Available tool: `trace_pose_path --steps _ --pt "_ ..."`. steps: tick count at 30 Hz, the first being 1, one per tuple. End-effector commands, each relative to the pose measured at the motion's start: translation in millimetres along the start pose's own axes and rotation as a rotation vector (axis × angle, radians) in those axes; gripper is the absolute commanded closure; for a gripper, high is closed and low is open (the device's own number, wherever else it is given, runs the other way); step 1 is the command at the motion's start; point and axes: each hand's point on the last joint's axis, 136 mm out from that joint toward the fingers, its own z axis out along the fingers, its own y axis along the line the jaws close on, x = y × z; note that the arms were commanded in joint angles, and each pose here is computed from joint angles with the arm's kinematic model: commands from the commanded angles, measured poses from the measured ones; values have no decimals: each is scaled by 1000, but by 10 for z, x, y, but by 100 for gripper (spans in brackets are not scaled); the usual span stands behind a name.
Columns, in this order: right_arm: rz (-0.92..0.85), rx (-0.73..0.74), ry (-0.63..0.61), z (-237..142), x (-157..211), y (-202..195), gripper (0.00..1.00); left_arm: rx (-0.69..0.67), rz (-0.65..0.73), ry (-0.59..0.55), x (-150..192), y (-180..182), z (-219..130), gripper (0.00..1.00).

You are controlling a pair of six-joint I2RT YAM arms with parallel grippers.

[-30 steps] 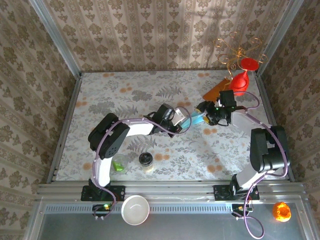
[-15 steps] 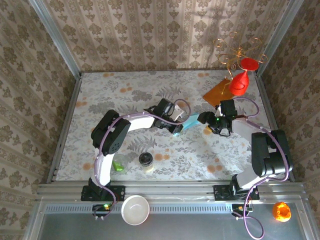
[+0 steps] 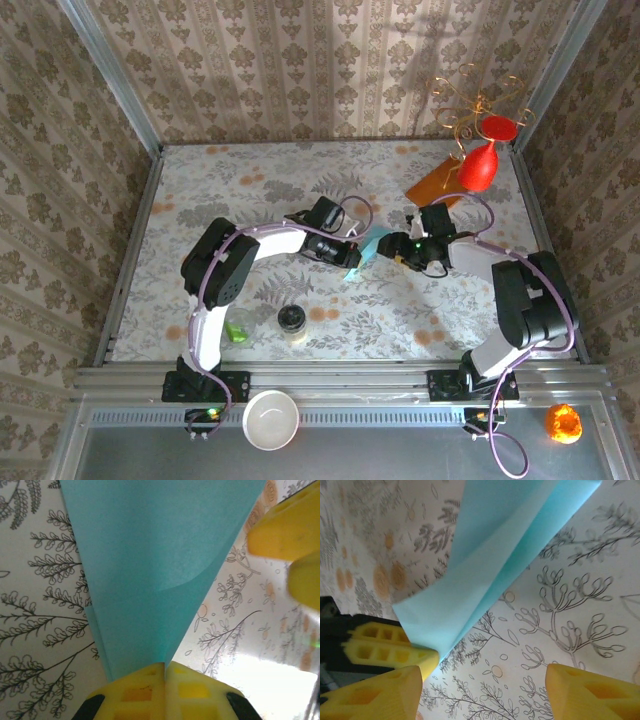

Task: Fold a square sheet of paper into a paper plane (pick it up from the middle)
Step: Fold the wing for the fifth time at the center of the table.

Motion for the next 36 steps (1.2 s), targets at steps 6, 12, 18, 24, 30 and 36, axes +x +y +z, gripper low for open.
trace_pose_path --steps 6,12,18,24,30,36 --pt "-77 23 30 158 -43 102 33 118 -157 14 -34 -54 8 100" --pt "-83 44 39 259 -127 106 35 178 -244 6 -58 -39 4 100" --pt "-71 97 30 331 -212 22 38 205 -291 7 -34 -13 19 100" --pt "-55 116 38 419 -264 -12 42 212 -314 13 5 25 36 100" --pt "-30 158 50 483 -269 -108 41 205 -330 25 56 67 76 100" --pt "-8 233 74 534 -237 -256 41 198 -335 32 77 99 102 100"
